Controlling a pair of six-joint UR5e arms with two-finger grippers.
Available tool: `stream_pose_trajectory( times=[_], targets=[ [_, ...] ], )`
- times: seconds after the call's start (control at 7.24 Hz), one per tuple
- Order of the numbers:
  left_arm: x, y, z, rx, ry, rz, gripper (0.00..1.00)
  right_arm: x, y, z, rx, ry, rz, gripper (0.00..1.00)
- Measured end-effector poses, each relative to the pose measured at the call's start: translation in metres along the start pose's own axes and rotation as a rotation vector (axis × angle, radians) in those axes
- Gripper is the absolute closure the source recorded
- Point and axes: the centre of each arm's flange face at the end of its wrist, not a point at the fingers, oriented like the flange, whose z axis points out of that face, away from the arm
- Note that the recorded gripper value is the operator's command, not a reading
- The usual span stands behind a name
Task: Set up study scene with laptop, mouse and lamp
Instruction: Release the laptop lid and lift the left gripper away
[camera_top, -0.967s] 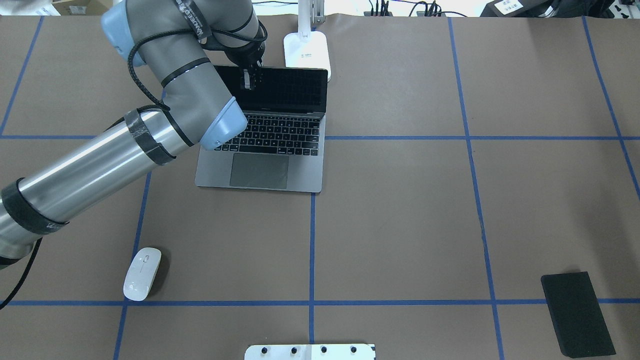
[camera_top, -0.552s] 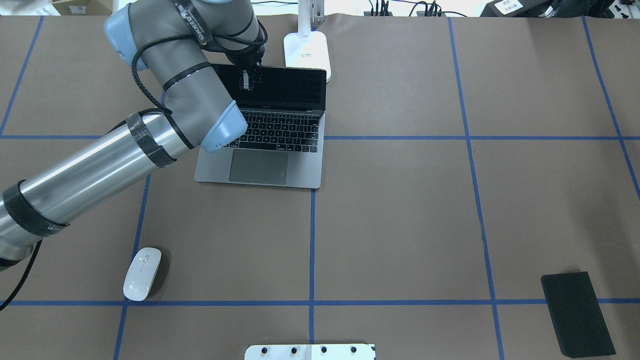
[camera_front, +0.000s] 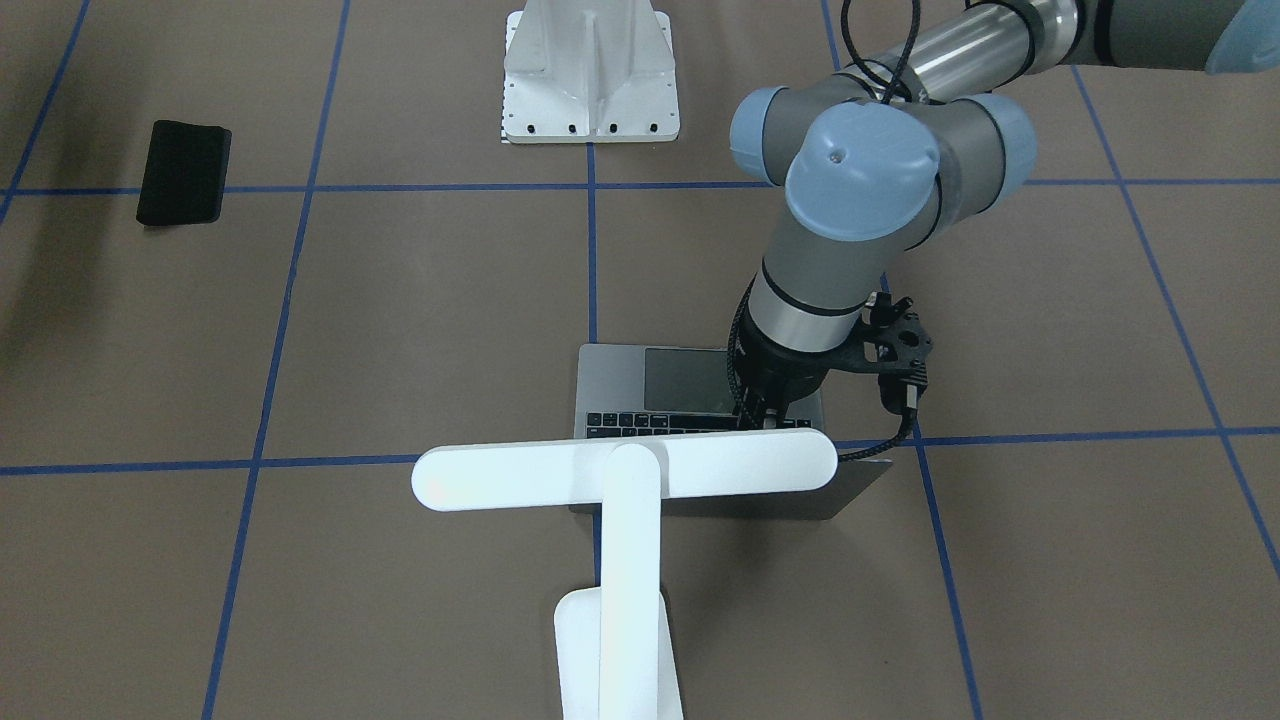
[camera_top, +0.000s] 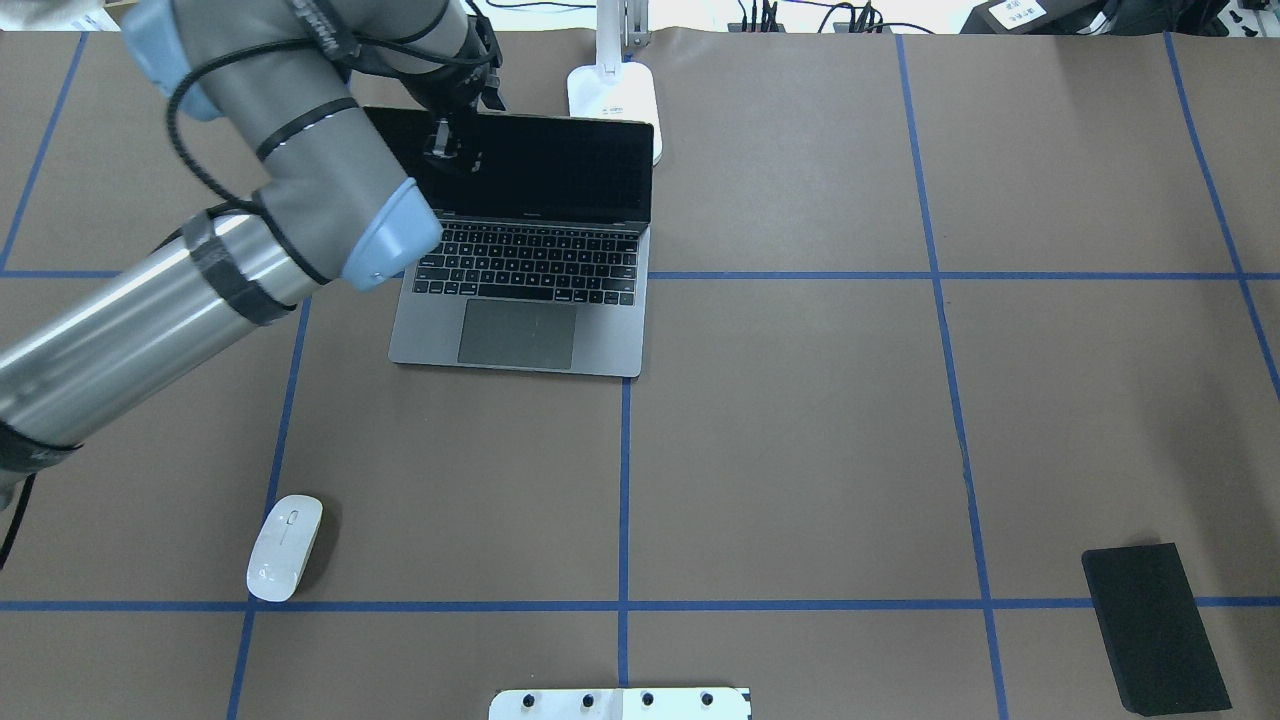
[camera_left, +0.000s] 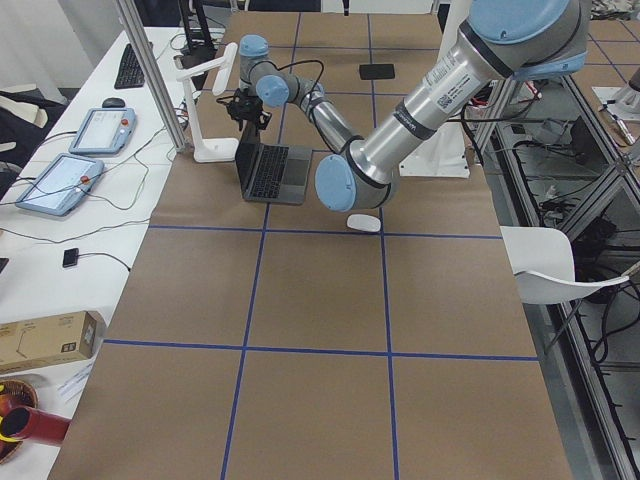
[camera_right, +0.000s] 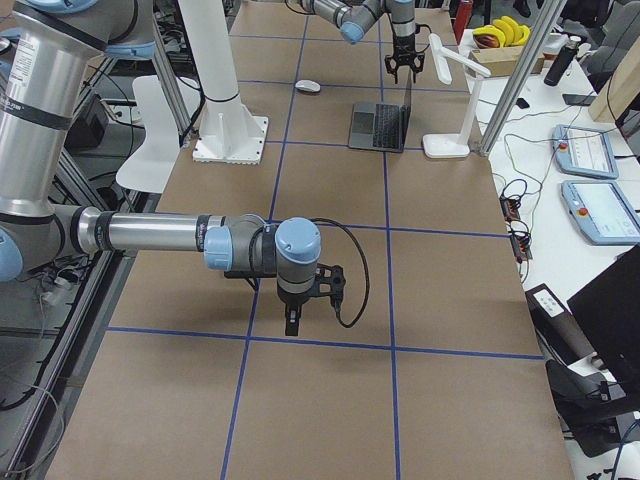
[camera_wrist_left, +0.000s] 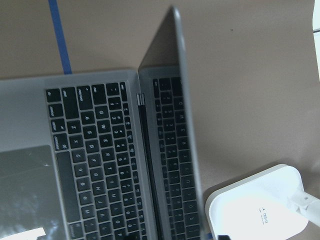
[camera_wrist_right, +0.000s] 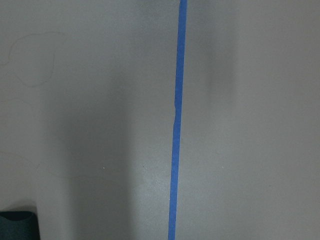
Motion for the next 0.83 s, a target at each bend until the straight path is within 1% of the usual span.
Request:
stream_pose_trajectory(
  times=[0.14, 0.41, 0.55, 0.69, 0.83],
  targets=[
    [-0.023, -0.012, -0.023, -0.013, -0.002, 0.078, 0.0, 0.0, -0.002, 0.0, 0.002, 0.001, 0.003, 0.0],
    [-0.065, -0.03, -0.083, -0.043, 0.0, 0.268, 0.0, 0.003, -0.005, 0.003, 0.002, 0.004, 0.007, 0.0],
    [-0.087, -0.042, -0.111, -0.047, 0.004, 0.387, 0.0, 0.006, -0.01, 0.006, -0.001, 0.004, 0.018, 0.0],
    [-0.11, -0.058, -0.13, -0.044, 0.004, 0.523, 0.0, 0.009, -0.013, 0.011, -0.008, -0.004, 0.041, 0.0],
    [-0.131, -0.075, -0.141, -0.049, -0.005, 0.66, 0.0, 0.01, -0.012, 0.016, -0.023, -0.04, 0.076, 0.0]
  ],
)
